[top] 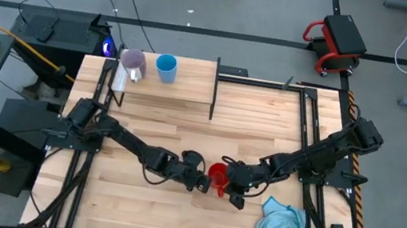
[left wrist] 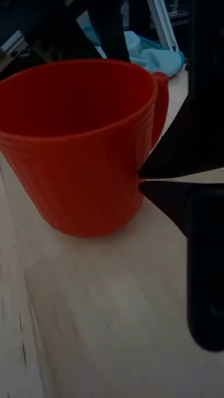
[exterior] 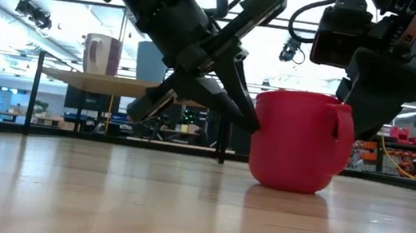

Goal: Stack small to large cups/mugs on shelf
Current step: Put the red mug on the shelf

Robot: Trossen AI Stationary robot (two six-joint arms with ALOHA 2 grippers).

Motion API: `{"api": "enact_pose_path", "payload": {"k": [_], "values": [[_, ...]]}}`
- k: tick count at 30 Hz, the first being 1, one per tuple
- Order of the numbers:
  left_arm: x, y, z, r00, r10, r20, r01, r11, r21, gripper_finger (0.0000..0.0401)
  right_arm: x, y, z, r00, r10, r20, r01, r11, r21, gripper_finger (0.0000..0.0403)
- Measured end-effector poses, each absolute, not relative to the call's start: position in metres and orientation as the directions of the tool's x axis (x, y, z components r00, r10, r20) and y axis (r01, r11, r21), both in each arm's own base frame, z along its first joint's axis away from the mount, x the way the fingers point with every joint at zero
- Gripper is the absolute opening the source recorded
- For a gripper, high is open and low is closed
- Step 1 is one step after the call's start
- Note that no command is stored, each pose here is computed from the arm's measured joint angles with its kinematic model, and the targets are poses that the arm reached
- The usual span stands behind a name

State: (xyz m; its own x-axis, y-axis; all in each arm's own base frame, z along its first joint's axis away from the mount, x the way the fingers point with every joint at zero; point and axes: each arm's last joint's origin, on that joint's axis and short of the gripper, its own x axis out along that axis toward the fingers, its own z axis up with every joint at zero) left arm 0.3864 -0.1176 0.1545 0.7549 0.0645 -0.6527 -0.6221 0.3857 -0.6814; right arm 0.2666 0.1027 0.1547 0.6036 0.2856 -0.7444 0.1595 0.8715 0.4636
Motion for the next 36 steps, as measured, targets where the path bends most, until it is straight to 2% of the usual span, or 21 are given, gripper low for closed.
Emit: {"api": "enact_pose_path", "payload": {"k": [7, 13, 18, 21, 29, 36], "values": [[0.38, -0.116, 0.164, 0.735, 0.066, -0.675, -0.641, 0.392, -0.66, 0.0019, 0.259, 0.103, 0.152, 0.546, 0.27, -0.793, 0.19, 0.882, 0.431, 0.0016], [0.369, -0.117, 0.181, 0.724, 0.084, -0.685, -0.655, 0.394, -0.645, 0.0028, 0.251, 0.104, 0.167, 0.576, 0.248, -0.779, 0.197, 0.882, 0.427, 0.0026], [0.37, -0.121, 0.192, 0.771, 0.073, -0.633, -0.607, 0.383, -0.696, 0.0028, 0.251, 0.105, 0.173, 0.629, 0.205, -0.75, 0.22, 0.878, 0.425, 0.0026], [0.37, -0.125, 0.192, 0.778, 0.056, -0.625, -0.593, 0.393, -0.703, 0.0024, 0.257, 0.107, 0.171, 0.648, 0.244, -0.722, 0.184, 0.869, 0.459, 0.0026], [0.358, -0.155, 0.19, 0.772, -0.013, -0.636, -0.565, 0.444, -0.695, 0.0036, 0.265, 0.094, 0.169, 0.664, 0.215, -0.716, 0.205, 0.868, 0.452, 0.0026], [0.354, -0.169, 0.189, 0.8, 0.042, -0.599, -0.546, 0.467, -0.696, 0.0049, 0.269, 0.087, 0.171, 0.678, 0.222, -0.701, 0.19, 0.868, 0.458, 0.0025]]}}
